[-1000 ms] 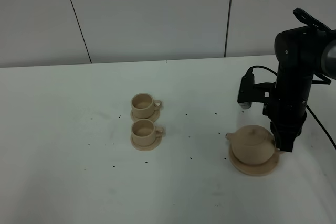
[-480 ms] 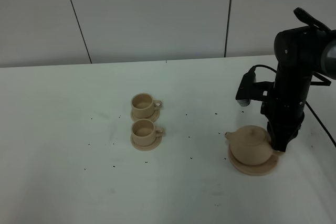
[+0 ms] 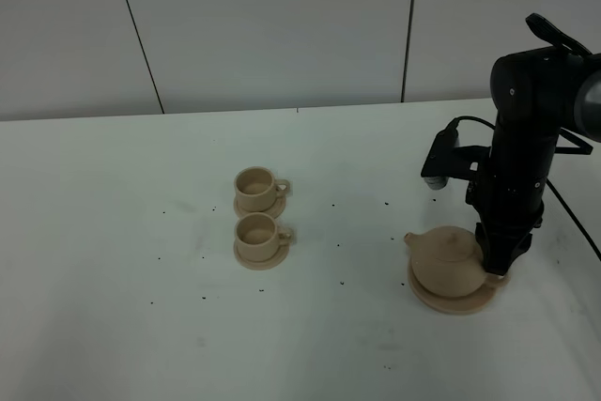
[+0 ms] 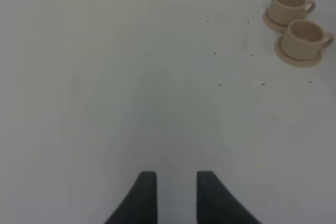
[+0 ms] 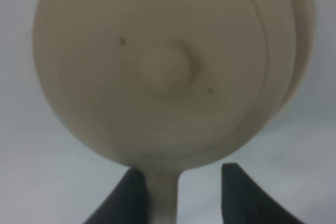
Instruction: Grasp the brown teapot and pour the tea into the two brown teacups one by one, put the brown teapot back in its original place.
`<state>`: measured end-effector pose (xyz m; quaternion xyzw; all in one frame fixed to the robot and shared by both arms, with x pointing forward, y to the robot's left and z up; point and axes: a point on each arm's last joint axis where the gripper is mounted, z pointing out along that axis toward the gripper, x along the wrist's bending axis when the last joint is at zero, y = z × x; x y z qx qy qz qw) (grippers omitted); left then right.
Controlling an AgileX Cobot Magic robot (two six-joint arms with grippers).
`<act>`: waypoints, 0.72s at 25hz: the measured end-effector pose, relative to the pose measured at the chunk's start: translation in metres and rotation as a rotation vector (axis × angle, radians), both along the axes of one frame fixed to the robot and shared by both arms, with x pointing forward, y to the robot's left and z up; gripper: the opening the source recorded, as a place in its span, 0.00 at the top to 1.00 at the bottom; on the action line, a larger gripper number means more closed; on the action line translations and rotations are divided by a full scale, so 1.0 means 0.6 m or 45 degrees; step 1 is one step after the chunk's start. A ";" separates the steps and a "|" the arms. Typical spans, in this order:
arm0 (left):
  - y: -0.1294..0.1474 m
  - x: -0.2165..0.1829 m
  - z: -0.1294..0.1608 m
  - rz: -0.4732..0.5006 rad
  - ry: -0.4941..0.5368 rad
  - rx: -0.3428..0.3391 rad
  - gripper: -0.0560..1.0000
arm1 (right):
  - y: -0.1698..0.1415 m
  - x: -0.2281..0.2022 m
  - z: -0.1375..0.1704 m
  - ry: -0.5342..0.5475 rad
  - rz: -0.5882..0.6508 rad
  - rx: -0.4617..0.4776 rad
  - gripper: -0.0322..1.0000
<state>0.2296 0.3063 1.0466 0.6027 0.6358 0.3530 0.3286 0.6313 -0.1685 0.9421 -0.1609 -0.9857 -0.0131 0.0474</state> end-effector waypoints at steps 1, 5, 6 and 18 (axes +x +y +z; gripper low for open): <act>0.000 0.000 0.000 0.000 0.000 0.000 0.71 | 0.000 0.000 0.000 0.001 -0.008 -0.001 0.65; 0.000 0.000 0.000 0.000 0.000 0.000 0.71 | 0.000 0.000 0.000 0.004 -0.037 -0.004 0.65; 0.000 0.000 0.000 0.000 0.000 0.000 0.71 | 0.000 0.000 0.000 0.005 -0.048 -0.005 0.65; 0.000 0.000 0.000 0.000 0.000 0.000 0.71 | 0.000 -0.002 -0.003 0.025 -0.104 -0.011 0.64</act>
